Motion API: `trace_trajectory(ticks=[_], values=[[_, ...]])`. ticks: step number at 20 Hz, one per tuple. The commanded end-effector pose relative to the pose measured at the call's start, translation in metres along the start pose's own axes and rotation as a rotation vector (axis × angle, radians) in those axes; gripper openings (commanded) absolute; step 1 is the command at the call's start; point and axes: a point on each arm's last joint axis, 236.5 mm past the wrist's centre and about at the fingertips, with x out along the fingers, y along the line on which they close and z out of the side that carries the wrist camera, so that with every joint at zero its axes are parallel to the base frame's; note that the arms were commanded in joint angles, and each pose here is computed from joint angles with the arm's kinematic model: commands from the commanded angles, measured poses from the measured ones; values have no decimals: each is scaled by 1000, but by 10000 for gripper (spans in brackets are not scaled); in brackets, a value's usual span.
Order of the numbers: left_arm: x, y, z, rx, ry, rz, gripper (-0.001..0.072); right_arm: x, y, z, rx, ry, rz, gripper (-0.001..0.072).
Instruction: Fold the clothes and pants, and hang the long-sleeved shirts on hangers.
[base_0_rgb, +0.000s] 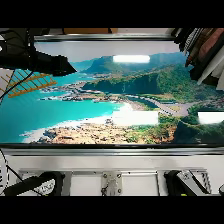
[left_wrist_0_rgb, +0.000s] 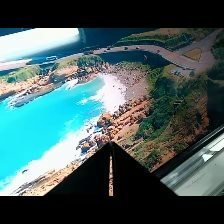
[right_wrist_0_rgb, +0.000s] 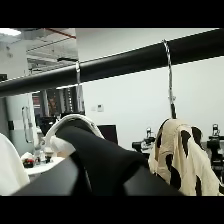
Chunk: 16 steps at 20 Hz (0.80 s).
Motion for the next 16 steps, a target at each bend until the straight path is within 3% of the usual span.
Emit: trace_trajectory(ticks=[1,7,12,14,16], values=[[0,0,1,0,-5,1,14,-4,14,13,5,-34,55,538],[0,1,7,0,-28,4,14,-39,46,84,-7,-170,149,532],[0,2,12,4,-50,7,14,-103,152,140,-16,-378,606,530],[0,2,16,13,-68,10,15,-126,192,128,42,-324,791,530],[0,2,16,15,-69,10,14,-147,234,82,44,-126,959,530]])
